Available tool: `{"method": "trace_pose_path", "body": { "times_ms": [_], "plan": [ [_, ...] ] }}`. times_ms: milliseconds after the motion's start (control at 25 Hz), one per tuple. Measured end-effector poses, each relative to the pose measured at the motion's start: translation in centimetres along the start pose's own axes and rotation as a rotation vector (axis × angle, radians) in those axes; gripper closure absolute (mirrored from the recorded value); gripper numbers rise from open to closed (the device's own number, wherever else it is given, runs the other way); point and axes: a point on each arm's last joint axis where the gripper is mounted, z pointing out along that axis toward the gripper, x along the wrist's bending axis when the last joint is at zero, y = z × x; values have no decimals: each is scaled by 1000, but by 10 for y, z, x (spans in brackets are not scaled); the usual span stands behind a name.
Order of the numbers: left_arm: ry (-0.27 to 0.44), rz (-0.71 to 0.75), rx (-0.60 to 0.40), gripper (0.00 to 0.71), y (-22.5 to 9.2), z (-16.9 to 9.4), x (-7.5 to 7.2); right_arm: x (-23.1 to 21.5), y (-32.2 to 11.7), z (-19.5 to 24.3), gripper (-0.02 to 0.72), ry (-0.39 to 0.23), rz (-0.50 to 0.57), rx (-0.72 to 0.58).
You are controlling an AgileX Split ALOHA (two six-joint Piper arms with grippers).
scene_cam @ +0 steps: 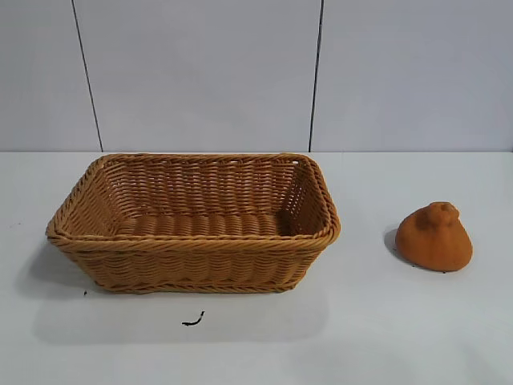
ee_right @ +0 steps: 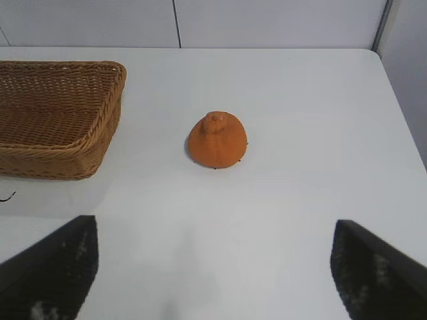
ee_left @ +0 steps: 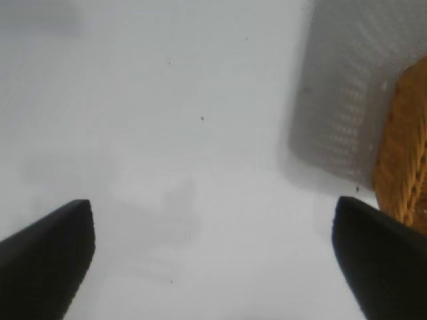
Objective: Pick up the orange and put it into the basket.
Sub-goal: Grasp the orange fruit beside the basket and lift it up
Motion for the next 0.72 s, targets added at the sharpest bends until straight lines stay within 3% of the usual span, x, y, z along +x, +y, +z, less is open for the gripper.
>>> {"method": "trace_pose_path", "body": {
  "times_ms": [200, 240, 440, 720],
  "plan": [
    [-2, 0, -61, 16, -55, -8, 1, 0, 0, 0, 55, 0, 0, 0],
    [-4, 0, -128, 16, -80, -9, 2, 0, 0, 0, 55, 0, 0, 0],
    [-10, 1, -284, 16, -139, -4, 4, 0, 0, 0, 55, 0, 0, 0],
    [-15, 6, -468, 16, -189, -4, 5, 0, 0, 0, 55, 0, 0, 0]
  ]
}}
